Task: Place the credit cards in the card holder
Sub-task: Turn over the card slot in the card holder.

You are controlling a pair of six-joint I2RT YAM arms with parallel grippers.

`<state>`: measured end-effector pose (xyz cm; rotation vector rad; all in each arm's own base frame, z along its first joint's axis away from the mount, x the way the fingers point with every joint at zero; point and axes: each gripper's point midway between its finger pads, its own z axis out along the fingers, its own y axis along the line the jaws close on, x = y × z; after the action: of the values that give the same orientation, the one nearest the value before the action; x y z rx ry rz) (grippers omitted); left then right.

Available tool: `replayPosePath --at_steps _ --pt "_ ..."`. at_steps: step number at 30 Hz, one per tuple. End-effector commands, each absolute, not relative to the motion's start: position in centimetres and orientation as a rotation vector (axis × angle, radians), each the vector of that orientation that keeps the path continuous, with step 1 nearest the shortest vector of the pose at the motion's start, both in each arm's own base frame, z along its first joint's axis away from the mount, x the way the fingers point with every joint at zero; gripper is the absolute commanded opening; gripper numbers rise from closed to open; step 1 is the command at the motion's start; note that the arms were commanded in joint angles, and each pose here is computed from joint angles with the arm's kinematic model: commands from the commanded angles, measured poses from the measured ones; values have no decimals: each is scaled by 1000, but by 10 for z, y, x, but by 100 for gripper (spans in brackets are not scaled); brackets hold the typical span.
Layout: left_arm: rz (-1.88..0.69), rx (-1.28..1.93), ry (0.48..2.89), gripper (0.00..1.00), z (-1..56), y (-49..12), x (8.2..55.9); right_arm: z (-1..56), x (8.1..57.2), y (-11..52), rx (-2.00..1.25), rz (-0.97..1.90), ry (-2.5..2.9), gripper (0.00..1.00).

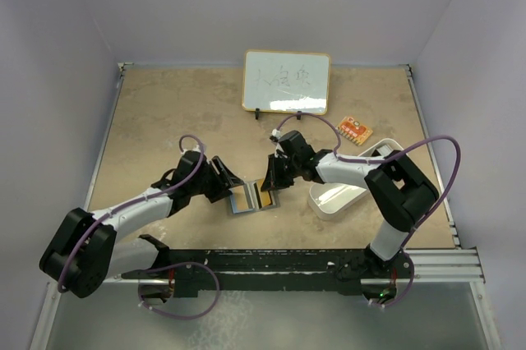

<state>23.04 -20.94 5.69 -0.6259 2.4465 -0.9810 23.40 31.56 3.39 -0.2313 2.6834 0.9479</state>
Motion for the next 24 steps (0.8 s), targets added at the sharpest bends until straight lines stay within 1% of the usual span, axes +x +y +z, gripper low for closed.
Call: replayPosePath --at_steps 1,16,24 --pt "-1001 -621 2417 56 63 -210 233 19 221 303 -242 887 2754 0" --pt "-1004 -620 2419 56 61 -211 234 21 224 305 -243 886 2743 0" --pt "-1070 -613 2380 56 71 -220 241 20 229 306 -233 877 2729 0"
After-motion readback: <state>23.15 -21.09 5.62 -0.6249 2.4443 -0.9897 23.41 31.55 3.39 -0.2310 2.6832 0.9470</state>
